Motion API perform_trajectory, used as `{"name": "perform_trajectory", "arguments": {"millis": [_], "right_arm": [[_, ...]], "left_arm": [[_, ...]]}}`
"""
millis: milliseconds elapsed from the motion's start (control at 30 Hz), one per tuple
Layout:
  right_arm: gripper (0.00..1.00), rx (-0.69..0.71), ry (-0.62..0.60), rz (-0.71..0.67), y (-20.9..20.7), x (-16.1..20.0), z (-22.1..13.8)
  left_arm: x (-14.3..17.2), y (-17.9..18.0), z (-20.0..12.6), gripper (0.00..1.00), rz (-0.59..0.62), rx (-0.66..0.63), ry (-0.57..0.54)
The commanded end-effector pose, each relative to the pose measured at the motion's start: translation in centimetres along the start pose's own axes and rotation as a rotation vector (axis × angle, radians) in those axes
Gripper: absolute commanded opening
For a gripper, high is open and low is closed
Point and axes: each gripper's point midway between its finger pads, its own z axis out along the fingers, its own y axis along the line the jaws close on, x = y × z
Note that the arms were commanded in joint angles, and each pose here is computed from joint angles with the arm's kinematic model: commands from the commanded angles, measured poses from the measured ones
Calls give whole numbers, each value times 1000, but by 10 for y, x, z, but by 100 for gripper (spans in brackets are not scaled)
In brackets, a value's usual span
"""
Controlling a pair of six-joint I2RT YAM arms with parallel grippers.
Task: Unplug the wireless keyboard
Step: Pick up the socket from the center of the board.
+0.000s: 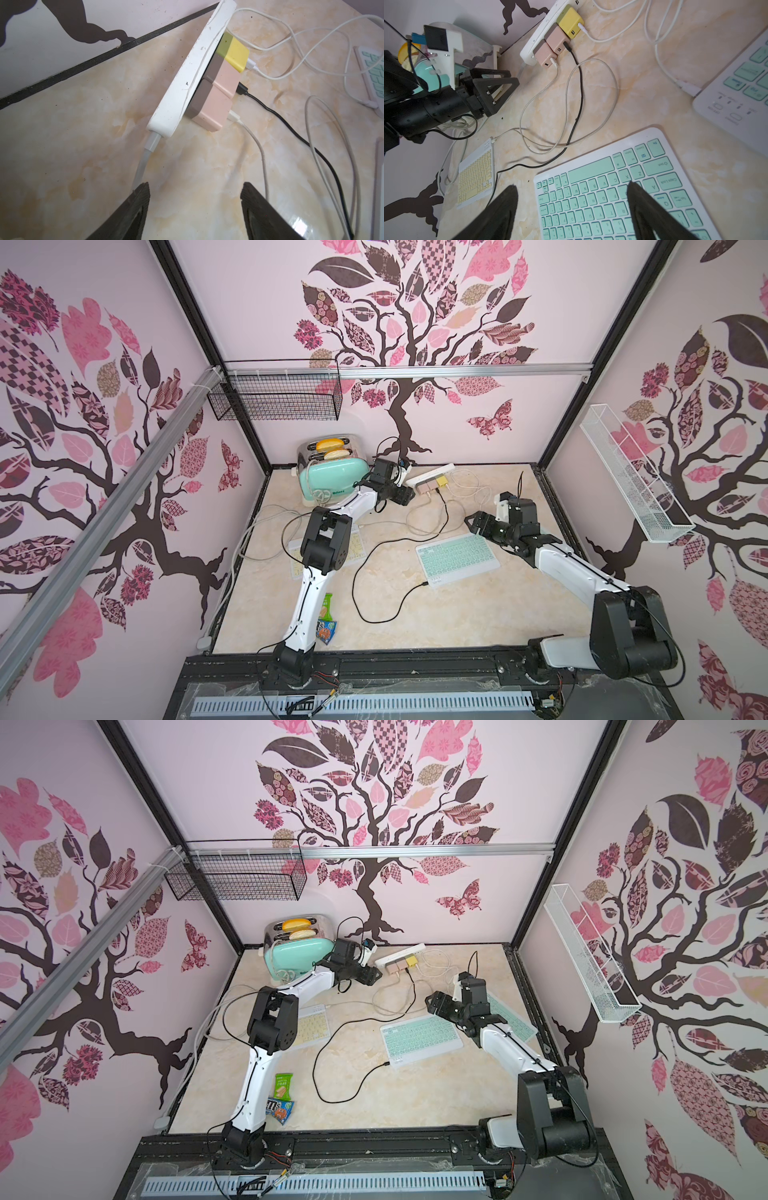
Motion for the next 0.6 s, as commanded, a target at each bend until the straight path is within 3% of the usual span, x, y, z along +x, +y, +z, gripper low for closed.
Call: {"name": "perform_trajectory", "arguments": {"millis": [0,200,467,567], "right_arm": [[84,-36,-1,-1,12,-7,0],[84,-43,8,3,15,-9,2],[85,-97,-3,7,38,-29,-4],[85,-122,-17,1,49,-39,-10]], "left_arm": [[1,7,8,73,-61,-24,29],[1,17,19,73,-102,-56,66],[21,9,24,72,-161,18,169],[31,8,21,66,-195,57,204]]}}
